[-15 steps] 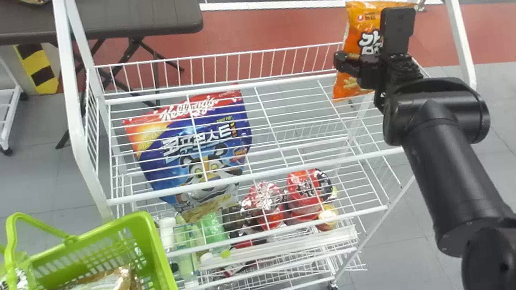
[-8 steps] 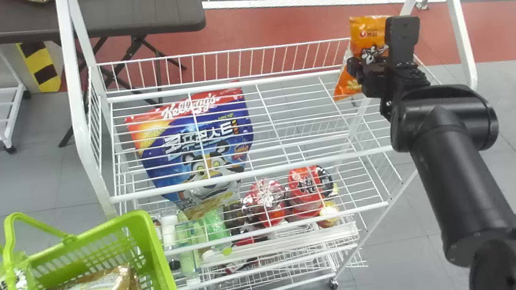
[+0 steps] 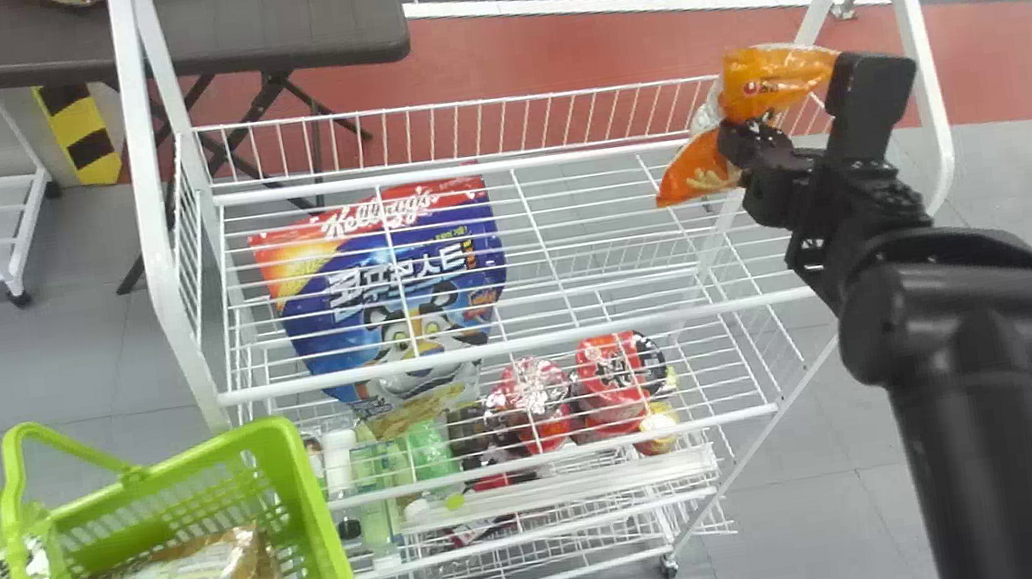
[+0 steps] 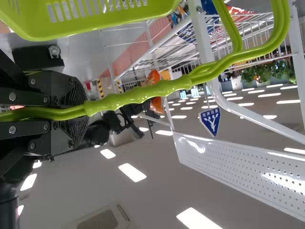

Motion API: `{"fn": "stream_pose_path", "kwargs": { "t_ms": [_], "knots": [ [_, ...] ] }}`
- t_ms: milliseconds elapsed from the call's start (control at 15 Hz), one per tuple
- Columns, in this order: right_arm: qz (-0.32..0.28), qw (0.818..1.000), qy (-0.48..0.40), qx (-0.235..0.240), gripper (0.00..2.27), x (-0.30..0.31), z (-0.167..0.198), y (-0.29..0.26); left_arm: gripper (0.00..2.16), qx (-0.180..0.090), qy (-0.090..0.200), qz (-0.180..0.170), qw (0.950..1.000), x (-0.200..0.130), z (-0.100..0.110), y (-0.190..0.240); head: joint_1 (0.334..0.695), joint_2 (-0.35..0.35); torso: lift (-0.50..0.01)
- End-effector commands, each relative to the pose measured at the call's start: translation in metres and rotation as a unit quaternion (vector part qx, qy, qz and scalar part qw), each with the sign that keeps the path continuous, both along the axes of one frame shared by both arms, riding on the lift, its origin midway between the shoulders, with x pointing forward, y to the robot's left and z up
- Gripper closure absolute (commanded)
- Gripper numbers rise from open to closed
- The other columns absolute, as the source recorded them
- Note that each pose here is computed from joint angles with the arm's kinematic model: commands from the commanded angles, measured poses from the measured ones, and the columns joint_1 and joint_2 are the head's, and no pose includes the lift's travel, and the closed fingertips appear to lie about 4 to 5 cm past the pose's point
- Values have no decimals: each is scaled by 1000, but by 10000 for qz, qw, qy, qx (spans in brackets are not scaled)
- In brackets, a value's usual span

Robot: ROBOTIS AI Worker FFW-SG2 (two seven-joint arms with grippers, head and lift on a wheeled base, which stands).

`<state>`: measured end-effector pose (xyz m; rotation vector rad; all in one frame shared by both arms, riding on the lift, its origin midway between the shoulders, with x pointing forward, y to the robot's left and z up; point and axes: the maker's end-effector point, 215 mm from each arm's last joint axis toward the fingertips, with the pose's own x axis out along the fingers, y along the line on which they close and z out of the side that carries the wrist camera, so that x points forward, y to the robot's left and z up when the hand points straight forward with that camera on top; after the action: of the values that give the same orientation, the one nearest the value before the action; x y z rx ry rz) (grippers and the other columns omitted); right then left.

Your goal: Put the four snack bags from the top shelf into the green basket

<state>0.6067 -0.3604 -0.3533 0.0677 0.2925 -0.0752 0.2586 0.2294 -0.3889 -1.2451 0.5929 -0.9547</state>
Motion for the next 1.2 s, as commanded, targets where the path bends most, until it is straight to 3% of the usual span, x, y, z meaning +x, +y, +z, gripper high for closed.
{"fn": "stream_pose_path", "kwargs": {
  "t_ms": [0,200,467,533,800,1000,1133],
  "knots": [
    [605,9975,-27,373,2246,-46,31,61,2145,-40,-44,-30,10000,1,3,-1,695,-181,0],
    [1684,9795,448,1006,2246,-113,34,160,2148,-52,-52,-72,9999,2,3,-5,695,-81,0],
    [3191,9166,1597,1803,2246,-204,5,288,2145,-48,-59,-74,9999,2,4,-5,695,84,0],
    [3498,9000,1748,1927,2246,-222,4,314,2148,-48,-59,-74,9999,2,4,-5,695,175,0],
    [4207,8533,1945,2389,2246,-257,15,378,2145,-58,-58,-78,9999,2,4,-6,695,350,0],
    [4504,8242,2225,2613,2246,-273,1,417,2148,-81,-60,-96,9999,2,4,-8,695,350,0],
    [4598,7978,2754,2761,2246,-287,-31,431,2148,-76,-78,-102,9999,3,5,-8,695,350,0]
  ]
}}
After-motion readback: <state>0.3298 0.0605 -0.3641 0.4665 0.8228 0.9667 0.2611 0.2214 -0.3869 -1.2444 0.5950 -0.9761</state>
